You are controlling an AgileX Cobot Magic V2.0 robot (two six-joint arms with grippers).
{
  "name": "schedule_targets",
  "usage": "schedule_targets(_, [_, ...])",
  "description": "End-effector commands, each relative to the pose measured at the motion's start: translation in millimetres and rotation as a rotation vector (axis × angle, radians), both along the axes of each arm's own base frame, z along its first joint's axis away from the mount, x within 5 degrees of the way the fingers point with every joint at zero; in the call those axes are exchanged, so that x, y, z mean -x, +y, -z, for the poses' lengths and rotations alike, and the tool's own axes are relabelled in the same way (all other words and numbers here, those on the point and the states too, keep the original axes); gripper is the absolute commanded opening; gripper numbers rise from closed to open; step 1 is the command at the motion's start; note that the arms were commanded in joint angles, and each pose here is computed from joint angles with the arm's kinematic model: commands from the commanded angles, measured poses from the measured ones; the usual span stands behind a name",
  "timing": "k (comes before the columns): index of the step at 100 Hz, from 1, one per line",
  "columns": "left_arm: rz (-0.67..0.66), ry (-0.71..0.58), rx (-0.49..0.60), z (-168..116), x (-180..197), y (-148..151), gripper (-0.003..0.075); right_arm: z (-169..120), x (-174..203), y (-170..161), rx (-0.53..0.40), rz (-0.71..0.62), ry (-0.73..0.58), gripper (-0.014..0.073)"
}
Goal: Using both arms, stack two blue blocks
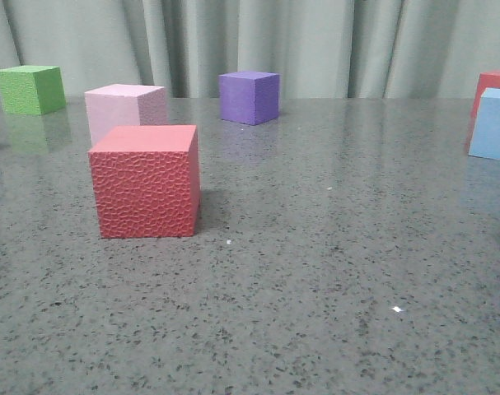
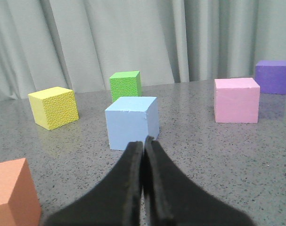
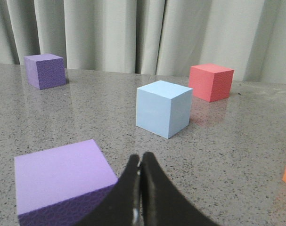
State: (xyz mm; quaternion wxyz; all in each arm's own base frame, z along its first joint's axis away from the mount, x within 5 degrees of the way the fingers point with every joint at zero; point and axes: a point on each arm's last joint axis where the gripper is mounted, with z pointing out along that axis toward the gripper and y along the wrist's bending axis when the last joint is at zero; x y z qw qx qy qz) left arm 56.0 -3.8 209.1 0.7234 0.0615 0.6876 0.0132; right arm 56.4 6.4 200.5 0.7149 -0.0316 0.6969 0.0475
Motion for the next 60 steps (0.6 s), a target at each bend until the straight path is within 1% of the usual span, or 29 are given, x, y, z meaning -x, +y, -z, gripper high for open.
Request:
schedule_targets(1, [0.018,-0.067,0.022,5,1,-1,-0.0019,-15,4,-1,-0.001,0.012,-0.127,-0.0069])
schedule_targets(26, [0.018,-0.067,0.022,5,1,-1,-0.0019,-15,4,-1,-0.001,0.012,-0.129,-0.0069])
schedule_targets(37, [0.02,-0.086,0.023,3,2,-1,-0.0019,-19,4,-1,-0.006,0.014,-0.175,-0.0069])
schedule_targets(42, [0.021,-0.097,0.035,0,2,-1,-0.0019,-21,5,-1,-0.009,0.015,-0.188,-0.0069])
schedule_targets(50, [0.022,-0.114,0.054,-9,4,-1,-0.0019,-26,6,-2,-0.041,0.013,-0.195,-0.0069])
schedule_targets(60, [0.019,-0.093,0.095,-24,7,0,-0.0019,-38,9,-2,-0.064,0.008,-0.197,-0.0069])
